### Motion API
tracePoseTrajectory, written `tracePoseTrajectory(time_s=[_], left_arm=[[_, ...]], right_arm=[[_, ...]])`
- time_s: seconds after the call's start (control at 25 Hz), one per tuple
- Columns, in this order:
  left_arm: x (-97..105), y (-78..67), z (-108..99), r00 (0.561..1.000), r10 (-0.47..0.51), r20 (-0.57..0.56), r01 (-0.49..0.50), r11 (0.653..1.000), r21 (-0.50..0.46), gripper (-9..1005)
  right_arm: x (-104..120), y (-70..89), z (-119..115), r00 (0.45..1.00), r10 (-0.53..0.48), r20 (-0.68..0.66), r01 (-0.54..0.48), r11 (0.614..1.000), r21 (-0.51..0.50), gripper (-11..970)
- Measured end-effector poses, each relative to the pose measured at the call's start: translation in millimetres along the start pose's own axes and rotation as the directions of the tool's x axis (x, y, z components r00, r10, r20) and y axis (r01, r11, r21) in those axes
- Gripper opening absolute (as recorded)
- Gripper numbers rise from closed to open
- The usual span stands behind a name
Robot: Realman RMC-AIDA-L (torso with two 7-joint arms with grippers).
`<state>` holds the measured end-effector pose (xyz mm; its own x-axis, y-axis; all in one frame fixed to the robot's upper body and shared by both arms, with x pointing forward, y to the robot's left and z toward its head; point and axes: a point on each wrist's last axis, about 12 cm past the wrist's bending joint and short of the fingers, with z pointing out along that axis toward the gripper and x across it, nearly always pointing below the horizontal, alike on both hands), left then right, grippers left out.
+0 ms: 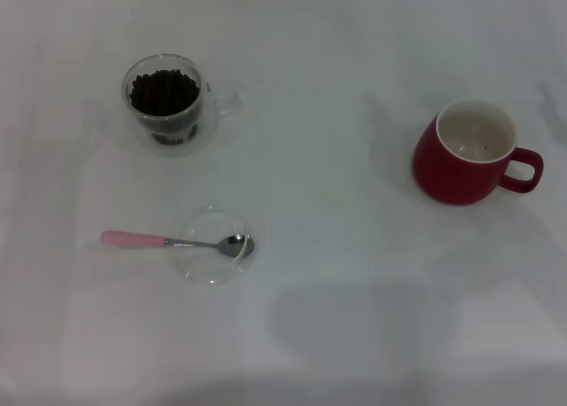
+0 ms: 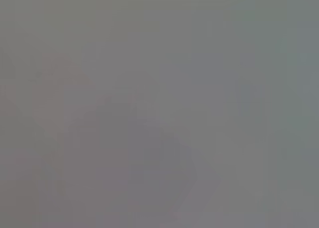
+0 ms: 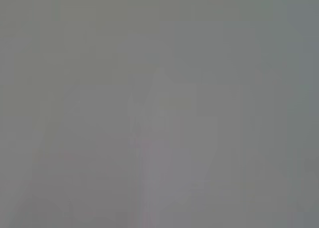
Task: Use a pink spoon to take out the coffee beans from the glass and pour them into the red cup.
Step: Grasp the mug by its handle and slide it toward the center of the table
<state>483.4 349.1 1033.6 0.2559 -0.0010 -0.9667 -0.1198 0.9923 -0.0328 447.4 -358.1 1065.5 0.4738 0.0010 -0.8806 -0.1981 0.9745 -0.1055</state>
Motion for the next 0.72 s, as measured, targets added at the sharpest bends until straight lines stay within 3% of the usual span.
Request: tracePoseTrajectory(time_s=[0.24, 0.72], left_arm=[[0.1, -9.8, -4.5, 0.999, -0.032, 0.008, 0.031, 0.999, 0.043, 862], [-3.8, -19.8, -21.4, 0.966, -0.258, 0.016, 0.253, 0.957, 0.139, 862]], right_arm=[[-0.8, -1.5, -0.9, 1.000, -0.004, 0.003, 0.004, 1.000, 0.010, 644], [1.6, -3.4, 11.5, 1.000, -0.013, 0.005, 0.013, 1.000, 0.005, 644]])
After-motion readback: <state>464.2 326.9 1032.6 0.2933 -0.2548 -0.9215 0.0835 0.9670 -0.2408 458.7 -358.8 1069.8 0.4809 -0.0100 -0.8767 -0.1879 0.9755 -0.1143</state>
